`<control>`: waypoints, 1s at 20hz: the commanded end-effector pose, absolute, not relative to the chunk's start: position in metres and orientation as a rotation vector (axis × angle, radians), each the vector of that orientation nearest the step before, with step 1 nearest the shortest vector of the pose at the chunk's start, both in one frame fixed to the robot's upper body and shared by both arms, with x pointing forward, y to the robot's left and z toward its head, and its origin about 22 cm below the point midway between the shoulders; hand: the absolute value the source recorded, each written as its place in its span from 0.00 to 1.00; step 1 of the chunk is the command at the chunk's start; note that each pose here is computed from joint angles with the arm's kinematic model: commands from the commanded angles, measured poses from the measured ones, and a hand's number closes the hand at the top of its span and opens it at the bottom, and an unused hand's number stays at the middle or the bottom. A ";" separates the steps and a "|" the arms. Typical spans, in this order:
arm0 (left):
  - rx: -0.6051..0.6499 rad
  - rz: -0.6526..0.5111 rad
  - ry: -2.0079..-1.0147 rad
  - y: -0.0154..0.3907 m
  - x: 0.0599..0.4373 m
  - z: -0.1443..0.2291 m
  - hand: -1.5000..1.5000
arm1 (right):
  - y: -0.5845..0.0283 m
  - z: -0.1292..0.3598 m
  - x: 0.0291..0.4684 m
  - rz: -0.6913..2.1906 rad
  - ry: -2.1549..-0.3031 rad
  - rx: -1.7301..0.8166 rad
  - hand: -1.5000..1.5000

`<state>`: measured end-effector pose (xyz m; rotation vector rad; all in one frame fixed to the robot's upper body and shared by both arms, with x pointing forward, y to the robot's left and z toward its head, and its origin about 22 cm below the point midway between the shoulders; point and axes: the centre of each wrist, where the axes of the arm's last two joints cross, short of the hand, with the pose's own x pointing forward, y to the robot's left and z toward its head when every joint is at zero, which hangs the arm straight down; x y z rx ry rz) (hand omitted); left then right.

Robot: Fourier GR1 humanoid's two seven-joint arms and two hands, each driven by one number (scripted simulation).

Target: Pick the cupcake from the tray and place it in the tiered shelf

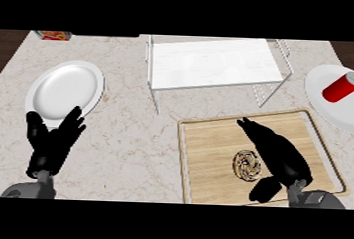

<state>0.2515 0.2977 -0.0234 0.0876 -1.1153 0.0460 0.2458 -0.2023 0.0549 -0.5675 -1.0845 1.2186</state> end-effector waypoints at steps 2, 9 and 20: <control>0.100 0.037 -1.112 0.301 0.248 -0.021 0.50 | -0.219 0.023 0.254 1.213 -1.126 -0.562 0.00; 0.094 0.056 -1.118 0.282 0.239 -0.035 0.50 | -0.207 0.006 0.258 1.212 -1.146 -0.544 0.00; 0.081 0.040 -1.115 0.291 0.252 -0.019 0.50 | -0.196 -0.002 0.259 1.432 -1.155 -0.367 1.00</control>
